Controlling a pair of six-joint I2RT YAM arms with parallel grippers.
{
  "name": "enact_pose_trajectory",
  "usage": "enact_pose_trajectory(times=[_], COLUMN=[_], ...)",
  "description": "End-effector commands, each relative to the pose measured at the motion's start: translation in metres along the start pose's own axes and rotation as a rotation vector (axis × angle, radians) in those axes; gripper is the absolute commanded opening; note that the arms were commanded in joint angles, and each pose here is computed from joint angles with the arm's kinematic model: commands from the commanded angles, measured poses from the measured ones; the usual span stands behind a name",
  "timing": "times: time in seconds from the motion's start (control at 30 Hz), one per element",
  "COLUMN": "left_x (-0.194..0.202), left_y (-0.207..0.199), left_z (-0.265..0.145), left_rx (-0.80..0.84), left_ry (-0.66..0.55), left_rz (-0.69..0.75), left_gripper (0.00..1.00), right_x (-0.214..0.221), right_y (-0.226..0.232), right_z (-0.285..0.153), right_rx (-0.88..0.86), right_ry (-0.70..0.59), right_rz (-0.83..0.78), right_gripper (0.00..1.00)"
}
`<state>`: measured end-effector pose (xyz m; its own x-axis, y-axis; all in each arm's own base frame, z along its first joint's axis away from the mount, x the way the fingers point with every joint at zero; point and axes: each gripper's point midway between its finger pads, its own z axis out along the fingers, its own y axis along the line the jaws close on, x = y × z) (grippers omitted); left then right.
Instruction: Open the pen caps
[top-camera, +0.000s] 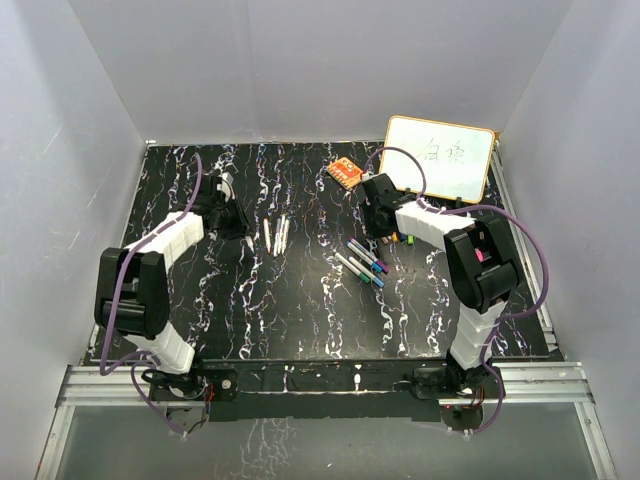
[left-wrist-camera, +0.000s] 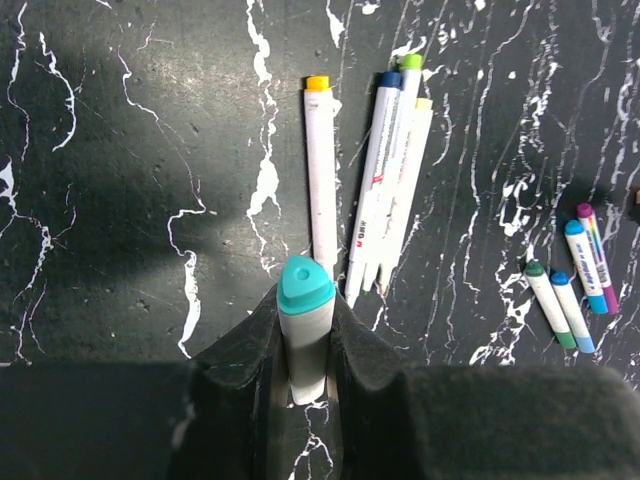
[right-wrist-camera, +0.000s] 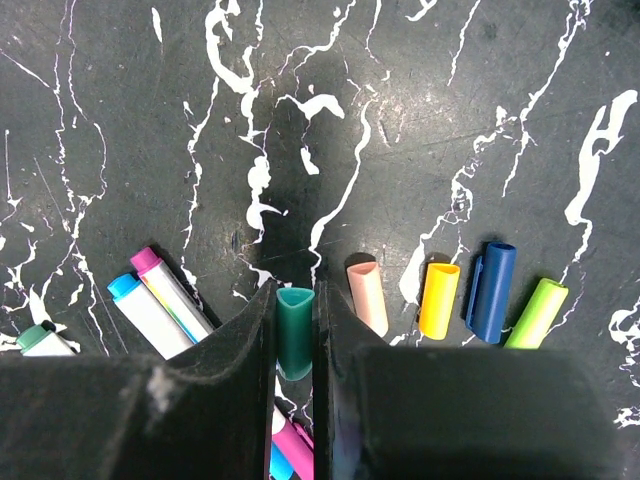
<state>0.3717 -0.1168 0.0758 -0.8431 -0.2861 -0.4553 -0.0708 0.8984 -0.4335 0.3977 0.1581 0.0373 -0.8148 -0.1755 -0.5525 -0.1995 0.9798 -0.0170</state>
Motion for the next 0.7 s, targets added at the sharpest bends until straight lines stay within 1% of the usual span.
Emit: enact_pose_trajectory(times=[0.0,0.13,0.37,0.43,0.53,0.67], left_x=[-0.003,0.001,0.001,0.001,-0.001,-0.002], left_y=[-0.002,0.000,0.003,0.004,0.004,0.006], left_z=[0.004,0.014,0.022,0.025,0.029,0.034], left_rx=[0.021,0.030,0.022,0.019,0.018,0.016], left_ry=[0.027,0.046,0.050,0.054,0.058,0.067], left_rz=[0.004,-0.001,-0.002,-0.001,-0.001,-0.002], left_gripper=[0.00,0.00,0.00,0.00,0.01,0.03], right_x=[-0.017,-0.016,-0.013,-0.014,-0.015,-0.022], right_y=[0.002,0.001,0.001,0.001,0.001,0.002], right_z=[0.000,0.002,0.004,0.004,0.003,-0.003], right_rx=[-0.014,-0.011,-0.011,-0.011,-0.013,-0.018], right_ry=[-0.036,-0.030,-0.018,-0.018,-0.021,-0.044], right_rz=[0.000,0.000,-0.001,-0.001,-0.001,0.001], right_gripper=[0.00,0.04,0.19,0.22,0.28,0.32])
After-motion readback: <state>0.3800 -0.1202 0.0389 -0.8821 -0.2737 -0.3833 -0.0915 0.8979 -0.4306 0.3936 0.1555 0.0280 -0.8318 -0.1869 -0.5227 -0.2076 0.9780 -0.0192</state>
